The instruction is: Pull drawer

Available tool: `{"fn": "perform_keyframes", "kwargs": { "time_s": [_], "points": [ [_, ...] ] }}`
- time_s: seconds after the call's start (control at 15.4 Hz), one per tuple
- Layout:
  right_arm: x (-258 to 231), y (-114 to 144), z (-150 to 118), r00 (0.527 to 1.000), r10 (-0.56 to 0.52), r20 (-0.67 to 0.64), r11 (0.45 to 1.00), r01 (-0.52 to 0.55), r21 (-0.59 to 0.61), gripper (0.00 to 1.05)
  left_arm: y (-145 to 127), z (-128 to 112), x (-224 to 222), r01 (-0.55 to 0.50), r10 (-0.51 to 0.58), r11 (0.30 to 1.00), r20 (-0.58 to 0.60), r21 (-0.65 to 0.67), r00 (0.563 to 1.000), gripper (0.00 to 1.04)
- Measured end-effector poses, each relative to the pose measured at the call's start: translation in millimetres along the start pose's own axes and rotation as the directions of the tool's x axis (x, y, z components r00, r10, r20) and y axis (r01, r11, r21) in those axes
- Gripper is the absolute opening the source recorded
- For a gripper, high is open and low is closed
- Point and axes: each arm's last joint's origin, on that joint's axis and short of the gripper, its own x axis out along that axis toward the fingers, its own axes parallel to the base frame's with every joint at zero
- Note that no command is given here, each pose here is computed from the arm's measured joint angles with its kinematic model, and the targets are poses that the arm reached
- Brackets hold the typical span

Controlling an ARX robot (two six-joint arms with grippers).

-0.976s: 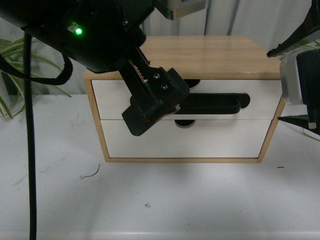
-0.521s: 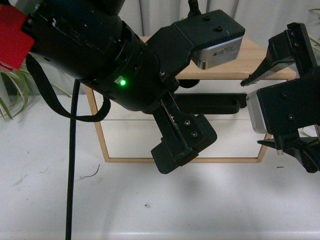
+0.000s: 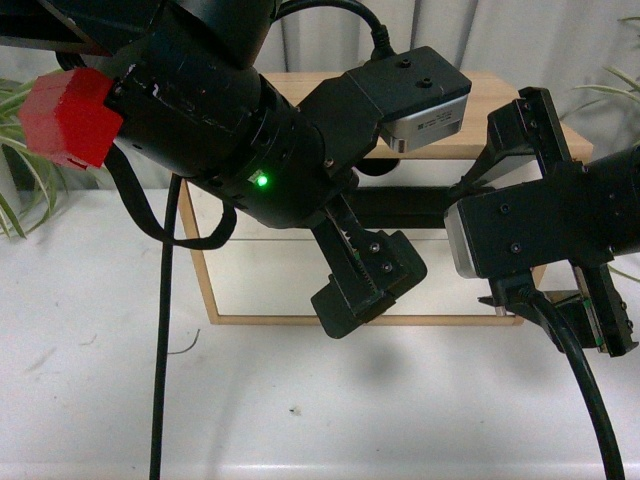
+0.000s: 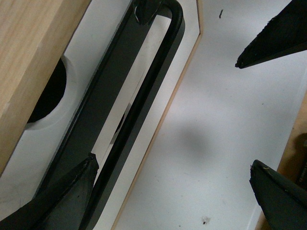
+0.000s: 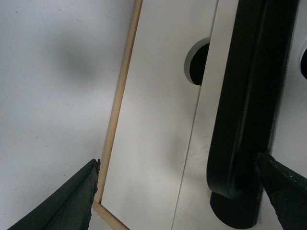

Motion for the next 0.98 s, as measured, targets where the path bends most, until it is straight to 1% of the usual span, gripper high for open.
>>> {"fn": "perform_keyframes", "kwargs": {
  "time_s": [0.26, 0.59, 0.65, 0.98],
  "points": [
    [6, 0, 0, 1.0, 0.004, 0.005, 1.0, -0.004, 0.012, 0.98, 0, -1, 4, 0.013, -0.013, 1.0, 0.0, -0.002, 1.0, 0.98],
    [23, 11, -3, 1.0, 0.028, 0.009, 0.999, -0.028, 0.028, 0.98, -6, 0, 24, 0.022, -0.022, 1.0, 0.011, 0.018, 1.0, 0.98],
    [27, 12, 0, 0.999, 0.031, 0.014, 0.999, -0.032, 0.029, 0.98, -8, 1, 27, 0.023, -0.024, 0.999, 0.011, 0.026, 1.0, 0.98],
    [27, 16, 1, 0.999, 0.033, 0.012, 0.999, -0.033, 0.032, 0.98, -13, 0, 29, 0.027, -0.028, 0.999, 0.016, 0.041, 0.999, 0.98]
  ]
}}
